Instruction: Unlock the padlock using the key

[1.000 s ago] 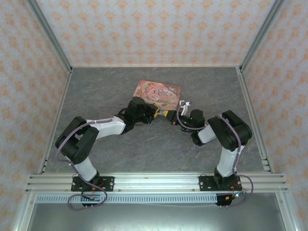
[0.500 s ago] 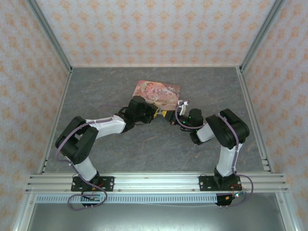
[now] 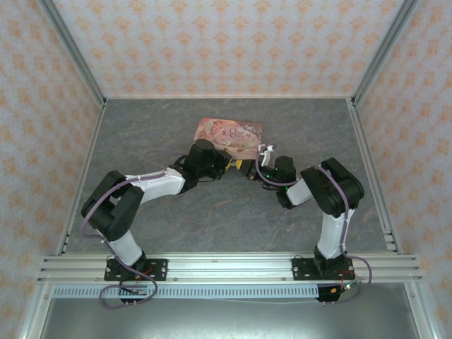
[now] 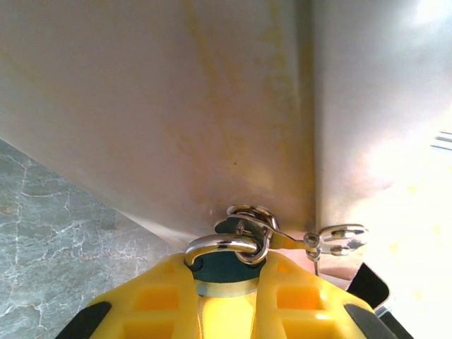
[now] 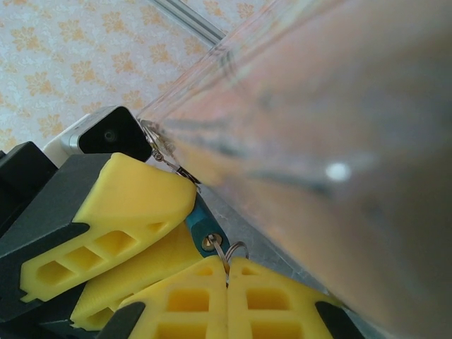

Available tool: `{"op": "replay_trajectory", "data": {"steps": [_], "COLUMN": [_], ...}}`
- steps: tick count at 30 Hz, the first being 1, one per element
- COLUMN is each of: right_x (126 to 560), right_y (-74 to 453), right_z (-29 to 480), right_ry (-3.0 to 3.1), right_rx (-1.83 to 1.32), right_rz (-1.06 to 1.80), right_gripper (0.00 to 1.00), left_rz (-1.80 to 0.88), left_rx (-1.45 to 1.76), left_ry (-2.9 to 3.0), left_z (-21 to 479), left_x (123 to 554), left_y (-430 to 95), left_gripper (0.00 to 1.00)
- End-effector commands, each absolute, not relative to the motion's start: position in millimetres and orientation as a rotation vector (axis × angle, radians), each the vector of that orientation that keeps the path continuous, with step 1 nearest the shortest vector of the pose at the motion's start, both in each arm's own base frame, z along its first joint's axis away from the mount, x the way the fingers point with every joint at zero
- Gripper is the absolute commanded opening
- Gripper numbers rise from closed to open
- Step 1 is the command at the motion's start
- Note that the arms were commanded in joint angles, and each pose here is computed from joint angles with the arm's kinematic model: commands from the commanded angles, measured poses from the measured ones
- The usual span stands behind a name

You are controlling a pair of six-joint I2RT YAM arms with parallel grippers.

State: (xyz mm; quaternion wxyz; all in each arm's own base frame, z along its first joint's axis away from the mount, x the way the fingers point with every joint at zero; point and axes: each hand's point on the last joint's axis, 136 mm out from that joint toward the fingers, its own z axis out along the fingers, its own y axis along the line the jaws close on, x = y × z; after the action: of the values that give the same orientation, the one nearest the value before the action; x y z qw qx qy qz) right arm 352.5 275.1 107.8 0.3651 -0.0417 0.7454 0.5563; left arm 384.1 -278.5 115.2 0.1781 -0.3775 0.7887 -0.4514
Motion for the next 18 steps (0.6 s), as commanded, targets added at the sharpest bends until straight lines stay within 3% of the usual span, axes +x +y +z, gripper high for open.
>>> {"op": "replay_trajectory", "data": {"steps": [1, 18], "right_x": [347.8, 342.8], "right_y": [293.7, 282.2], "right_z": [136.8, 108.8], "right_ry": [1.818, 1.94], "right_rx": [-0.21, -0.083], "right_rz": [1.494, 1.467], "right_gripper": [0.0, 0.0], "left_rz": [-1.384, -1.311], "left_rx": [-0.886, -0.917], "left_ry": [2.285, 2.323], "left_z": [139.9, 105.6], "left_x": [367.7, 370.3], "left_y": [-310.9, -307.4], "left_gripper": [0.01, 0.01]}}
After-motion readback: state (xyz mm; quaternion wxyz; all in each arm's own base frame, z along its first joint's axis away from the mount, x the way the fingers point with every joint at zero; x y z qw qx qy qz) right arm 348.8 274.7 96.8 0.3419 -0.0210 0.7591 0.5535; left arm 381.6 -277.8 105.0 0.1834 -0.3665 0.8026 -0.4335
